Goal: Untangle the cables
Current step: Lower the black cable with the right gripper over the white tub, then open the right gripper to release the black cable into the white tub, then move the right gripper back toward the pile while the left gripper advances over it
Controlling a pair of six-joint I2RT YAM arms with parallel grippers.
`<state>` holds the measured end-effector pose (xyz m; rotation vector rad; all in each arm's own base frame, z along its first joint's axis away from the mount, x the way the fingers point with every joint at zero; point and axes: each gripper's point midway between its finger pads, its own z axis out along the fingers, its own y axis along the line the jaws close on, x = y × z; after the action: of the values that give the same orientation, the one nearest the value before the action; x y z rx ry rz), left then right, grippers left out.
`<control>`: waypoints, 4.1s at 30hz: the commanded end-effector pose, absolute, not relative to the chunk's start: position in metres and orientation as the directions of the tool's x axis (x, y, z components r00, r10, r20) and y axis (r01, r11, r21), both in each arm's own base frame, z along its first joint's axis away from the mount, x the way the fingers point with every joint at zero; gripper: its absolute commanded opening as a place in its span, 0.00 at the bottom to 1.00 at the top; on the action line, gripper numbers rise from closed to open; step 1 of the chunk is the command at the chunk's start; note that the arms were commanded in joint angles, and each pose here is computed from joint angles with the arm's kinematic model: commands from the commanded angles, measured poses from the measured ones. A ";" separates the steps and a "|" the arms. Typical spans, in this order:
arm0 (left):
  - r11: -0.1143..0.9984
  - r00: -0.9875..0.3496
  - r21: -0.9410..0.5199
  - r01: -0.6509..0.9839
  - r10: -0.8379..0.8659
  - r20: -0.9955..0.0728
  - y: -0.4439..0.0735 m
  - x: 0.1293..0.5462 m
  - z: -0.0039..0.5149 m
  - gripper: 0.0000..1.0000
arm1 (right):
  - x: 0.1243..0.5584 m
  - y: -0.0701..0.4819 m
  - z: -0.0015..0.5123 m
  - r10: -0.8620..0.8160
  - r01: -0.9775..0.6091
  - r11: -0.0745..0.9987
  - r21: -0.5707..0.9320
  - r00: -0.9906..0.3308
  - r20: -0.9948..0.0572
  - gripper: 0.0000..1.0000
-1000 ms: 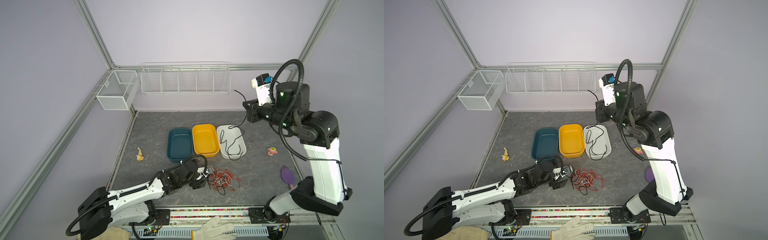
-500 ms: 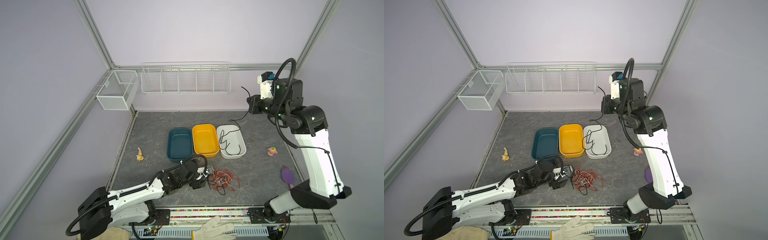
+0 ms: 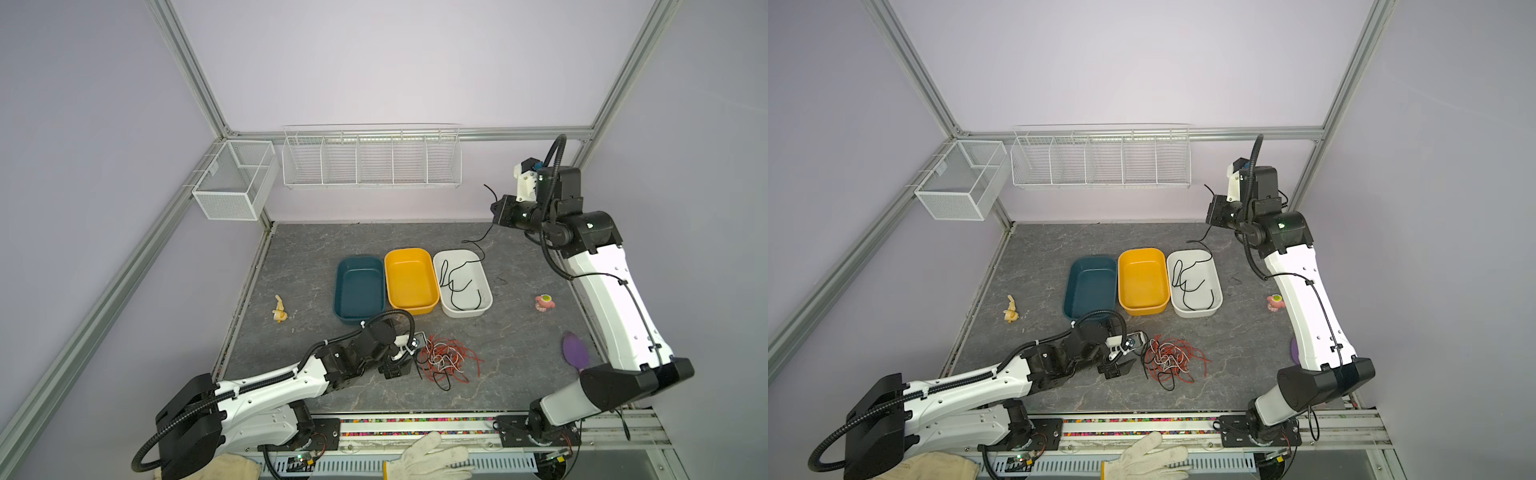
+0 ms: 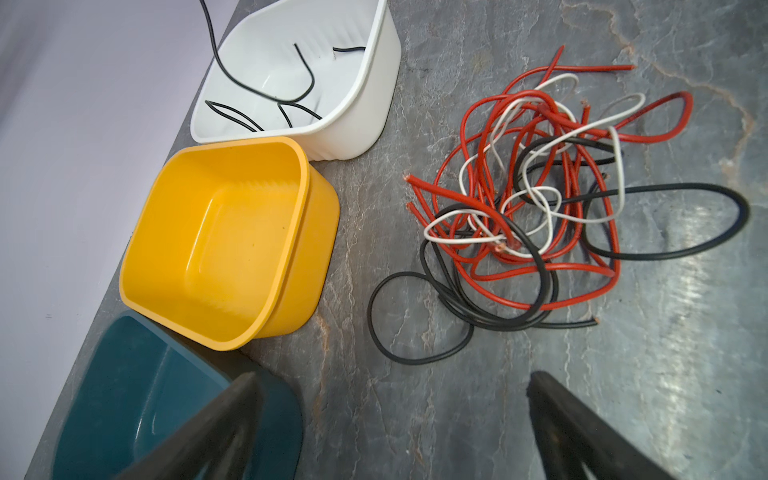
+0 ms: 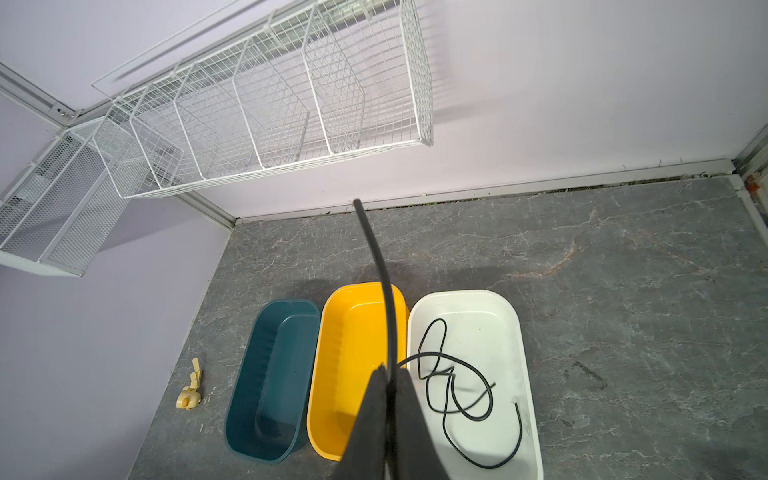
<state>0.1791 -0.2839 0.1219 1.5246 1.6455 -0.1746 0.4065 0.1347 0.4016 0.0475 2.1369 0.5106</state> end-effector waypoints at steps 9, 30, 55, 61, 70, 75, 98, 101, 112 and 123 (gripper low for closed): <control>0.229 0.137 0.430 0.873 0.732 -0.667 -0.294 0.178 0.132 0.99 | 0.423 0.149 0.323 0.242 -0.117 0.891 0.438 -0.693 -0.679 0.07; 0.222 0.133 0.430 0.875 0.744 -0.654 -0.294 0.178 0.127 0.99 | 0.401 0.154 0.163 0.187 0.024 0.931 0.363 -0.887 -0.422 0.07; 0.222 0.137 0.434 0.873 0.742 -0.656 -0.294 0.177 0.129 0.99 | 0.405 0.103 0.140 0.234 0.162 0.966 0.200 -0.876 -0.422 0.07; 0.222 0.135 0.434 0.873 0.745 -0.653 -0.293 0.178 0.128 0.99 | 0.406 0.104 0.125 0.208 0.161 0.976 0.150 -0.898 -0.389 0.07; 0.220 0.135 0.434 0.873 0.747 -0.651 -0.293 0.177 0.127 0.99 | 0.407 0.124 0.098 0.140 0.110 0.988 0.104 -0.926 -0.351 0.07; 0.218 0.134 0.433 0.875 0.750 -0.648 -0.293 0.177 0.126 0.99 | 0.404 0.133 0.088 0.120 0.092 0.990 0.103 -0.945 -0.305 0.07; 0.220 0.129 0.442 0.869 0.763 -0.633 -0.292 0.180 0.119 0.99 | 0.377 0.143 0.122 0.040 0.003 0.991 0.135 -0.962 -0.272 0.31; 0.226 0.128 0.443 0.867 0.760 -0.637 -0.293 0.181 0.121 0.99 | 0.372 0.143 0.137 0.034 -0.010 0.990 0.143 -0.955 -0.296 0.36; 0.313 -0.027 0.340 0.887 0.769 -0.639 -0.297 0.184 0.147 0.99 | 0.337 0.148 0.204 -0.014 -0.110 0.975 0.195 -0.900 -0.435 0.76; 0.479 -0.381 -0.001 0.878 0.696 -0.609 -0.317 0.148 0.134 0.99 | 0.260 0.158 0.195 -0.106 -0.257 0.931 0.259 -0.869 -0.482 0.93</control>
<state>0.1675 -0.3160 0.1425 1.3761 2.0435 -0.3695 0.2717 0.1524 0.2016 -0.2053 2.6280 0.3998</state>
